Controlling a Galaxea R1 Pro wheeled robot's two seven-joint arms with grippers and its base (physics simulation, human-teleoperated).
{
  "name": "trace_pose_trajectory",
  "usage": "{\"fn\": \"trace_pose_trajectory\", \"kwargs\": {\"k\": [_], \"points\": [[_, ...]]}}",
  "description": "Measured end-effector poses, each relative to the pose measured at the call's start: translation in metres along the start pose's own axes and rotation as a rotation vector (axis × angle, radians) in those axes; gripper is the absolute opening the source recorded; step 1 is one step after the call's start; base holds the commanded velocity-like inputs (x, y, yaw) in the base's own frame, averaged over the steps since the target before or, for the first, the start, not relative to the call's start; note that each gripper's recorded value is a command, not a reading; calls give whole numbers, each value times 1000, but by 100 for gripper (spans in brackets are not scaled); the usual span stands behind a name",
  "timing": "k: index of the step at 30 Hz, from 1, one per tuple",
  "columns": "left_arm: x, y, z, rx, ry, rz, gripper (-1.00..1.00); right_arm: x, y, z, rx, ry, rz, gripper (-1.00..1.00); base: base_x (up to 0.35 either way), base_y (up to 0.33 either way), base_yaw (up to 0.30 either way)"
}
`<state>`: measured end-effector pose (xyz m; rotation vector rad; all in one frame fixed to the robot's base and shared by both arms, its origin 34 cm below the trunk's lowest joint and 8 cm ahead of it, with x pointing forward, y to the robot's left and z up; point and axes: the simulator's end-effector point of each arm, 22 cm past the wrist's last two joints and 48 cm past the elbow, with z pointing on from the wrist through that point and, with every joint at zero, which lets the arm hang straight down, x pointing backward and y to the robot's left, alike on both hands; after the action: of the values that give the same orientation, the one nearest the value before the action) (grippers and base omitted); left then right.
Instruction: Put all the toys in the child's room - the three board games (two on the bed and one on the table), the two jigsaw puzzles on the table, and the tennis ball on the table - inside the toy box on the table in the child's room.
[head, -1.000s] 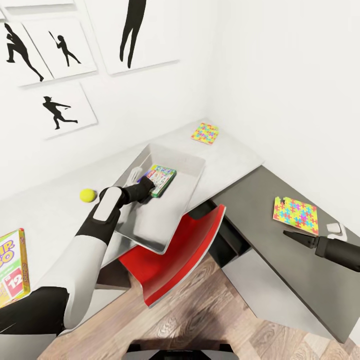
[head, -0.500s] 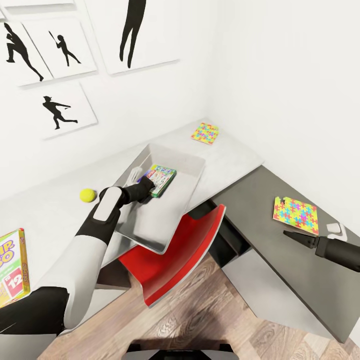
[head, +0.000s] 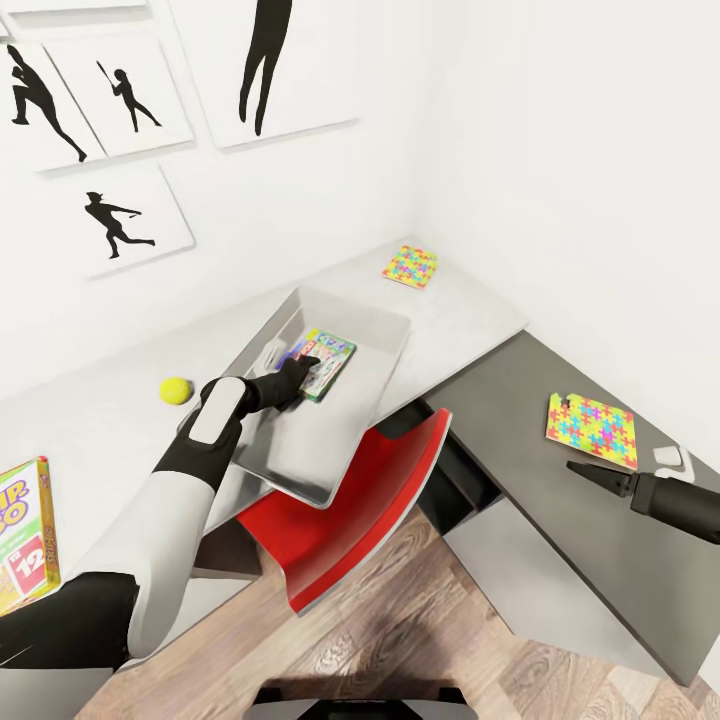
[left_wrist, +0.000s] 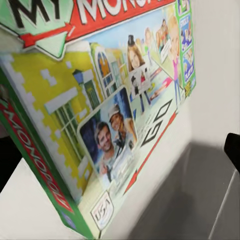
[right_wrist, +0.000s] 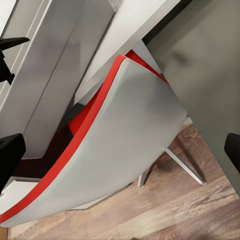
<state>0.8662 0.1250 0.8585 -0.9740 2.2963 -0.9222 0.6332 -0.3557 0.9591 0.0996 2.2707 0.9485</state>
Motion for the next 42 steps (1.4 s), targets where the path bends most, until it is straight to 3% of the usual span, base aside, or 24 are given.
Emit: {"fn": "trace_pose_trajectory", "kwargs": {"k": [21, 25, 31, 42], "points": [[5, -3, -1, 11, 17, -13, 100, 0, 0, 0, -2, 0, 1, 100, 0, 0, 0], [8, -7, -1, 26, 28, -34, 100, 0, 0, 0, -2, 0, 1, 100, 0, 0, 0], [16, -14, -2, 55, 67, -106, 100, 0, 1, 0, -2, -1, 1, 100, 0, 0, 0], [23, -27, -7, 83, 101, -155, 100, 0, 1, 1, -4, 0, 2, 100, 0, 0, 0]]}}
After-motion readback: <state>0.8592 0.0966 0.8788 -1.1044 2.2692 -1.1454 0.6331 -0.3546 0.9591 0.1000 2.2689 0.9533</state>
